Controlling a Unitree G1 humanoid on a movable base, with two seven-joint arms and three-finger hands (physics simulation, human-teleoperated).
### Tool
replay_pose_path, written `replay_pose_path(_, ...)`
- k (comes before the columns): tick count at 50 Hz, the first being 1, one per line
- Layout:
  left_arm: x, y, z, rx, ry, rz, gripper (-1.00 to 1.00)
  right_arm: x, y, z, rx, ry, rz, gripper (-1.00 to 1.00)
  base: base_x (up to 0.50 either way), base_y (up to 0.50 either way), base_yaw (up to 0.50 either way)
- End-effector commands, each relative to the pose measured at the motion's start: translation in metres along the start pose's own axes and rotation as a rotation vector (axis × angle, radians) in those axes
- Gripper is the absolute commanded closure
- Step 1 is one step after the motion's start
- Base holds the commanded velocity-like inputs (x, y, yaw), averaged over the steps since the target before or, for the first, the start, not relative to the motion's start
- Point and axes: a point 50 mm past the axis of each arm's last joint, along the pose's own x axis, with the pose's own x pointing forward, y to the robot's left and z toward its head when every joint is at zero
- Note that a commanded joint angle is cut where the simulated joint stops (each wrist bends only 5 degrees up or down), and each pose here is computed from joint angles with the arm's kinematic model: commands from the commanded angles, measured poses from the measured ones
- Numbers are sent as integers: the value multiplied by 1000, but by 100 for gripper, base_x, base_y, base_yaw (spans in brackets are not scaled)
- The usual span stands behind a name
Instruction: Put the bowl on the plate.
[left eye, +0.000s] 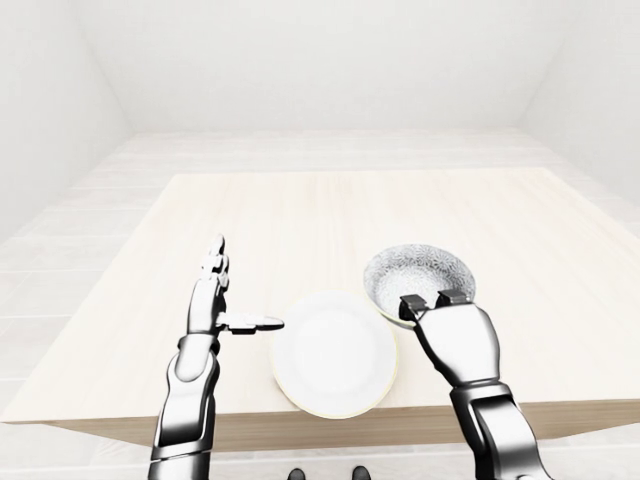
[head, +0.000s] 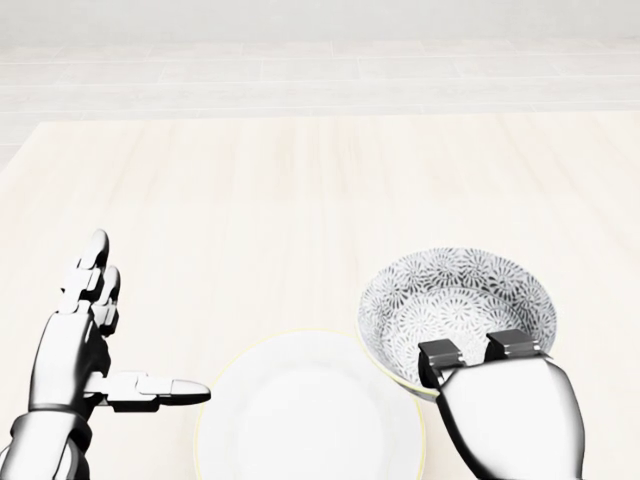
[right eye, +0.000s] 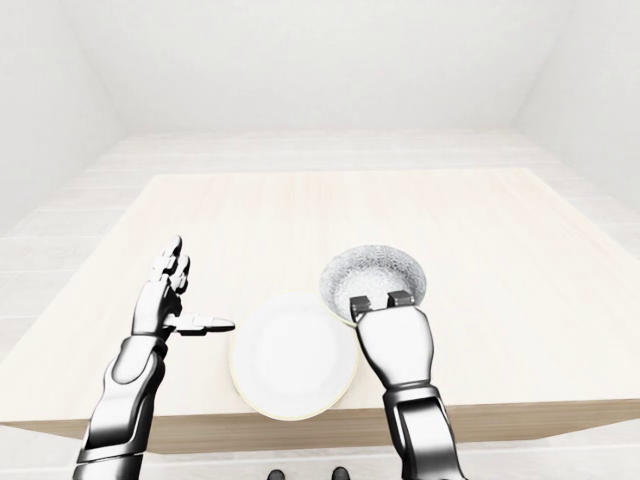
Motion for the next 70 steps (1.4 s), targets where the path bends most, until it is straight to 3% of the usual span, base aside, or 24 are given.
replay_pose_path(1, 1, 2, 4, 7, -17, 3, -100, 1, 1, 19, 17, -78, -31, 24, 0, 0, 0)
replay_pose_path(19, 4, 6, 9, 18, -35, 14, -100, 2, 4, 50, 49, -194, -44, 23, 0, 0, 0)
replay_pose_path(30, -2, 12, 6, 22, -23, 31, -100, 0, 9, 64, 61, -243, -44, 23, 0, 0, 0)
replay_pose_path(70, -8, 17, 4, 24, -17, 50, -100, -4, 25, 92, 110, -322, -33, 25, 0, 0, 0)
